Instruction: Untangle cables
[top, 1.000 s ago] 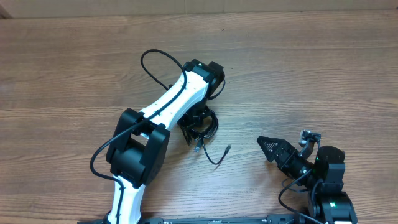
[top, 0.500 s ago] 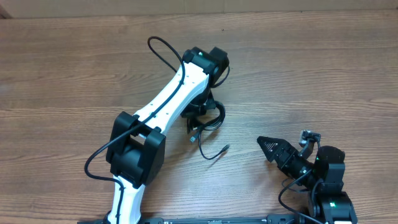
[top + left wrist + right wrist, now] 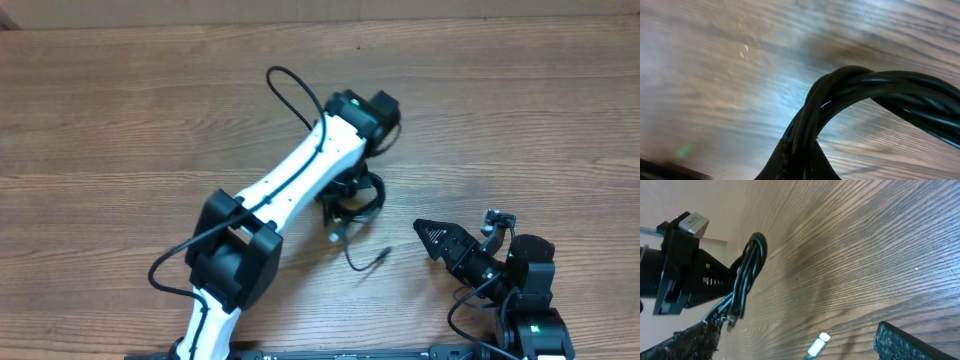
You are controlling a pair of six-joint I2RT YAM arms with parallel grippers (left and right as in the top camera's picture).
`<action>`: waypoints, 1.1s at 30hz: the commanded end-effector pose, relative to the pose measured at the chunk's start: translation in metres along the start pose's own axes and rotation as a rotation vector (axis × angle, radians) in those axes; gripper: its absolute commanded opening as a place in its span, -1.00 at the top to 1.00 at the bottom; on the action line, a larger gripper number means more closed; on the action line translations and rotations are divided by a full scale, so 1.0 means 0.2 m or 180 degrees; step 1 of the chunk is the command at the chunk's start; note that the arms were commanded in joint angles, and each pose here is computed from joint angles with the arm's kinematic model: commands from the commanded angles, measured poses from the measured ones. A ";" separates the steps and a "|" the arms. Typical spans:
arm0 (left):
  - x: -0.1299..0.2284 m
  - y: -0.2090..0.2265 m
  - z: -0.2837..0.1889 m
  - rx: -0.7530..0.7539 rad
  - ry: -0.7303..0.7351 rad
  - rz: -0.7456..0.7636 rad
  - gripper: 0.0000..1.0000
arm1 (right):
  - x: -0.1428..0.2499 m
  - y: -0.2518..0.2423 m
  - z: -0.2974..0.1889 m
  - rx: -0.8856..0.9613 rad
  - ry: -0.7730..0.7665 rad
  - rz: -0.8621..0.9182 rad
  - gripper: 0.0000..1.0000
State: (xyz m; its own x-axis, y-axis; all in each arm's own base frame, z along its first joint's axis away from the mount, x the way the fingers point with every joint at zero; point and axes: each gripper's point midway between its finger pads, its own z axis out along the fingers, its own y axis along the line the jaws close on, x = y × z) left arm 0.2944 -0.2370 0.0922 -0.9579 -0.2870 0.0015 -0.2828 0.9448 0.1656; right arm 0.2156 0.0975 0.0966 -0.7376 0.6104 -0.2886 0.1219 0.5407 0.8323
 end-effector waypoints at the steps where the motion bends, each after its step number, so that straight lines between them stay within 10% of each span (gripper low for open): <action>1: 0.02 -0.02 -0.03 0.0031 -0.0030 -0.0680 0.92 | -0.04 0.04 -0.02 -0.0033 -0.0081 -0.0079 -0.99; 13: -0.03 0.00 -0.03 0.0016 -0.0186 -0.1255 0.92 | -0.04 0.04 -0.02 -0.0033 -0.0081 -0.0078 -0.99; 33: -0.15 -0.02 -0.04 -0.0230 -0.0597 0.1911 0.92 | -0.04 0.04 -0.02 -0.0033 -0.0081 -0.0078 -0.99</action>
State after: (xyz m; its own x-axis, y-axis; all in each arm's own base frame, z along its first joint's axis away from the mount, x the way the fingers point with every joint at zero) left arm 0.3299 -0.2331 0.0957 -0.9870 0.0989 -0.1263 0.0661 0.9680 0.2419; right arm 0.2157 0.0975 0.0967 -0.7374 0.6104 -0.2893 0.1215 0.5411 0.8321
